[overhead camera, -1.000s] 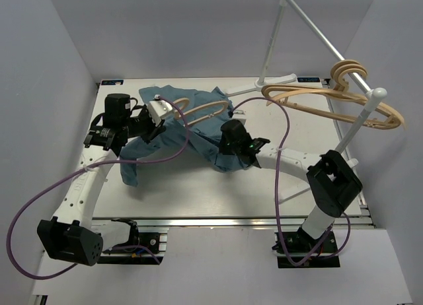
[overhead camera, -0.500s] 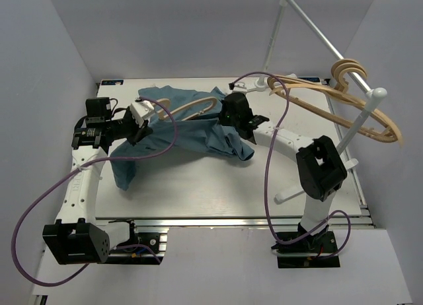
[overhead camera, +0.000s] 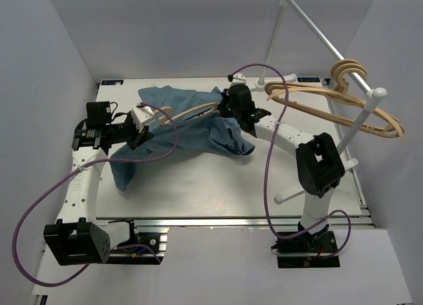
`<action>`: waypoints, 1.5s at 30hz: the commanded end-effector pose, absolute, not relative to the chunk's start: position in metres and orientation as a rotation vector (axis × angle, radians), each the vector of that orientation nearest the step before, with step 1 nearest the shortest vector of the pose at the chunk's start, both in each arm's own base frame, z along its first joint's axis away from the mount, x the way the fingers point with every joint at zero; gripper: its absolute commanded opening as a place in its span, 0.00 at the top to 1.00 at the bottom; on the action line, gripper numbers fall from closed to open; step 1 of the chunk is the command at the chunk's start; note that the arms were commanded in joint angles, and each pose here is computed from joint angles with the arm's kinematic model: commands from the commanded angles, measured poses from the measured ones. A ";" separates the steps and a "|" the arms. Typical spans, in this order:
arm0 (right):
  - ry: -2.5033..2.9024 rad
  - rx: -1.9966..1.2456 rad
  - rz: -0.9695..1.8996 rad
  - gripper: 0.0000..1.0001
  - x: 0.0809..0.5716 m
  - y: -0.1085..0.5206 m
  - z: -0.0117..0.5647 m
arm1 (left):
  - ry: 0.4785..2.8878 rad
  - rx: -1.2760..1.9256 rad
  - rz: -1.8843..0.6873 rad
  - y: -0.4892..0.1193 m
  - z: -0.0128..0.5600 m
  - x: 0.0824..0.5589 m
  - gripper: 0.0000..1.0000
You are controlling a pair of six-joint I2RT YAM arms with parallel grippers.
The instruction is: Place the t-shirt on the hanger
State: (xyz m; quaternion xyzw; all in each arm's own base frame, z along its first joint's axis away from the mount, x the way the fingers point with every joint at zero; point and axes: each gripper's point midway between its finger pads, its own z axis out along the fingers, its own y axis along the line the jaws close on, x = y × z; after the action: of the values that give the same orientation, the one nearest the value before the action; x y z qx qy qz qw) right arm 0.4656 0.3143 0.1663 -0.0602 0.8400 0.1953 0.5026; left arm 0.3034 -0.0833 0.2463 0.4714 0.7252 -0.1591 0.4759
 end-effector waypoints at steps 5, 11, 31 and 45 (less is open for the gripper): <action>1.870 -0.172 0.408 1.00 0.471 0.264 0.241 | 1.931 1.109 -0.290 -0.057 0.208 0.294 1.00; 1.878 -0.357 0.559 1.00 0.442 0.288 0.262 | 1.955 1.116 -0.303 -0.056 0.196 0.294 1.00; 1.873 -1.099 0.899 1.00 0.328 0.432 0.261 | 1.867 1.190 -0.473 -0.078 0.204 0.303 1.00; 1.660 -1.335 0.759 0.39 0.321 0.402 0.277 | 1.864 1.211 -0.525 -0.082 0.200 0.301 1.00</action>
State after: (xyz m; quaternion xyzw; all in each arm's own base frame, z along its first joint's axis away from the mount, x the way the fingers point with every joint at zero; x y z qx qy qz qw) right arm 0.3224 0.4186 0.2307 -0.4878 0.7250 0.3197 0.3664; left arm 0.2994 -0.0741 0.1790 0.4687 0.7681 -0.1975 0.3890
